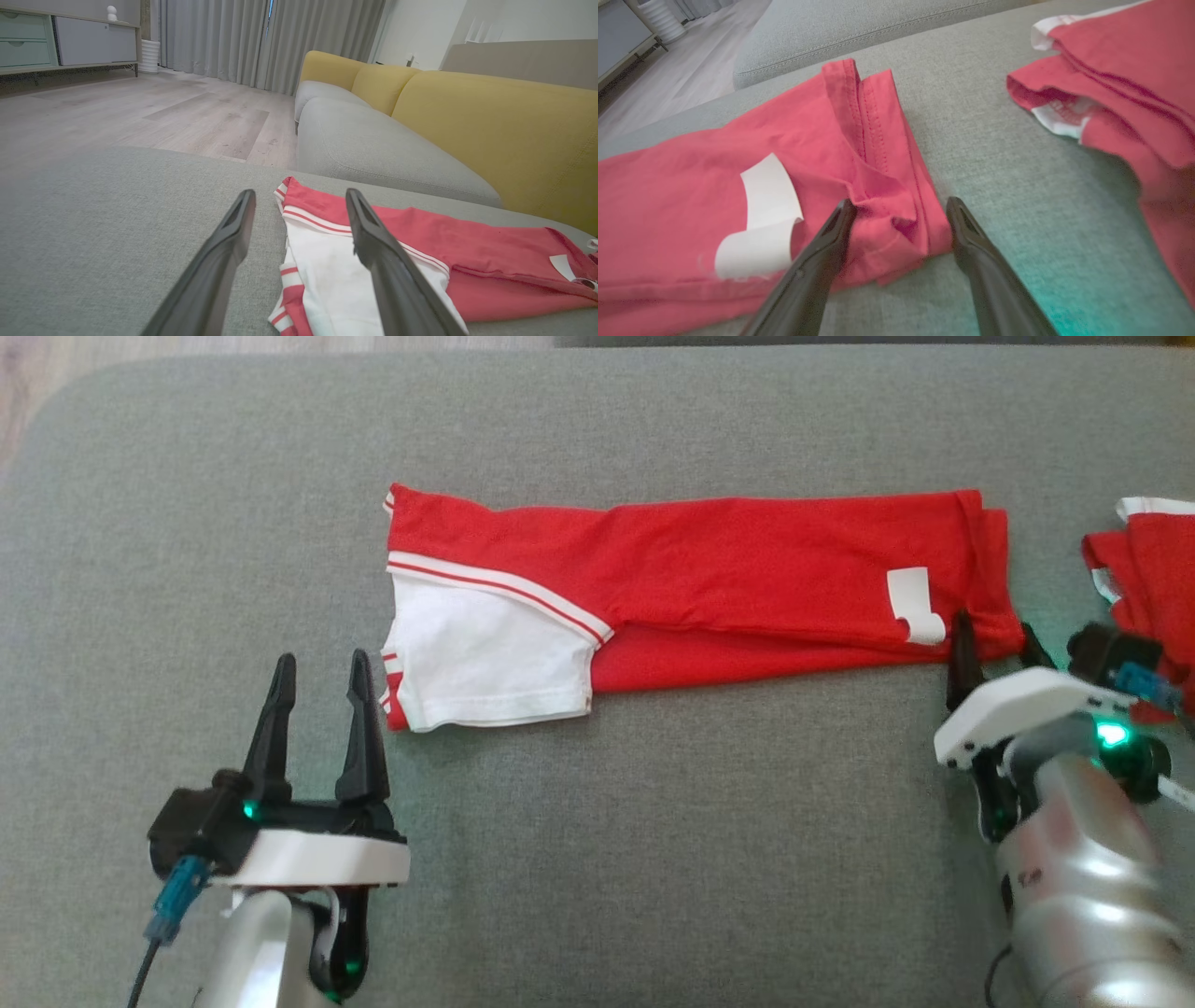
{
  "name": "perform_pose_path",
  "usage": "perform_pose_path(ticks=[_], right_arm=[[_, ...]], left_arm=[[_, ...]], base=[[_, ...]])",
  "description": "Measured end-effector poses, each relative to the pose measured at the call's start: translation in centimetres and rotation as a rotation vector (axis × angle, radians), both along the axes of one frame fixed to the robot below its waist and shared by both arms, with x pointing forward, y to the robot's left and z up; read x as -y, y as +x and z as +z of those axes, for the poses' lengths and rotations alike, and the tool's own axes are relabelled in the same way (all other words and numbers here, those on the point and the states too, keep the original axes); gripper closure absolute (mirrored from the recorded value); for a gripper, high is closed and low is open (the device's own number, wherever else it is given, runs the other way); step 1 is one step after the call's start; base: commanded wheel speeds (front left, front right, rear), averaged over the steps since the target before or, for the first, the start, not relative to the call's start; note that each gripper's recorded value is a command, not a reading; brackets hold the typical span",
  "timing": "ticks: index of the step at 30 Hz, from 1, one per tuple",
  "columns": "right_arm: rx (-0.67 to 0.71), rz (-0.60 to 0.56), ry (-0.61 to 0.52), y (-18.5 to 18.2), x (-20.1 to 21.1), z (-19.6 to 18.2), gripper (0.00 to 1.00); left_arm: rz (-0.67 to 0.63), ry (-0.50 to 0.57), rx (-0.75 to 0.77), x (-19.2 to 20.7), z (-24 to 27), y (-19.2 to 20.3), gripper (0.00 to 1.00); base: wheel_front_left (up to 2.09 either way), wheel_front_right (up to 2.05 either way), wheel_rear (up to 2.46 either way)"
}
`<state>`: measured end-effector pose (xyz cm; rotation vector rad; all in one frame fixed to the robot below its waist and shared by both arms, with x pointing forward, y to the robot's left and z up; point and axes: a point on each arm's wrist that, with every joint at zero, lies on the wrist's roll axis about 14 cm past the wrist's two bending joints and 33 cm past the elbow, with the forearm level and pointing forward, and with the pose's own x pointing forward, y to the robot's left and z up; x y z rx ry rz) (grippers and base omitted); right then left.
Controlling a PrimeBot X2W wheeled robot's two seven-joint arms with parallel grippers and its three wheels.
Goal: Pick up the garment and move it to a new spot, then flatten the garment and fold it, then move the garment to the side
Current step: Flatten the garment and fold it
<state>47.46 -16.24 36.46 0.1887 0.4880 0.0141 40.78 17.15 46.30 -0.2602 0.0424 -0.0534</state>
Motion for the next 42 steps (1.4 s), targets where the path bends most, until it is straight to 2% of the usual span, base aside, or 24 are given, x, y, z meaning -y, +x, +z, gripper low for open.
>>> perform_pose_path(ticks=[3,4,5,13,21,27,34,37,42], right_arm=[[-0.008,0.012,0.001,0.7,-0.4,-0.1,0.0],[-0.013,0.018,-0.002,0.8,-0.5,-0.1,0.34],[-0.006,0.022,-0.005,0.9,-0.5,0.0,1.0],[0.045,0.004,-0.01,0.6,0.1,1.0,1.0],[0.154,-0.119,-0.065,0.5,6.4,4.8,1.0],[0.203,-0.121,-0.046,0.0,5.9,6.4,1.0],[0.296,0.003,-0.012,1.3,0.7,9.4,1.0],[0.329,0.099,-0.002,1.7,-2.6,10.5,1.0],[0.343,0.306,0.116,1.3,-10.7,12.5,1.0]], left_arm=[[-0.002,0.0,-0.001,0.0,-0.1,0.2,0.0],[-0.002,0.0,-0.002,0.0,-0.1,0.2,0.0],[-0.003,0.0,-0.003,0.1,-0.2,0.3,0.0],[-0.023,-0.005,0.014,0.8,0.4,0.5,0.0],[-0.057,-0.023,0.058,2.1,2.0,0.6,0.0],[-0.076,-0.035,0.088,2.8,3.1,0.3,0.0],[-0.062,-0.038,0.113,2.3,4.1,-0.4,0.0],[-0.043,-0.036,0.108,1.7,4.0,-1.3,0.0],[-0.007,-0.038,0.098,0.5,3.7,-2.5,0.0]], base=[[0.0,0.0,0.0],[0.0,0.0,0.0],[0.0,0.0,0.0],[0.0,0.0,0.0],[0.0,0.0,0.0],[0.0,0.0,0.0],[0.0,0.0,0.0],[0.0,0.0,0.0],[0.0,0.0,0.0]])
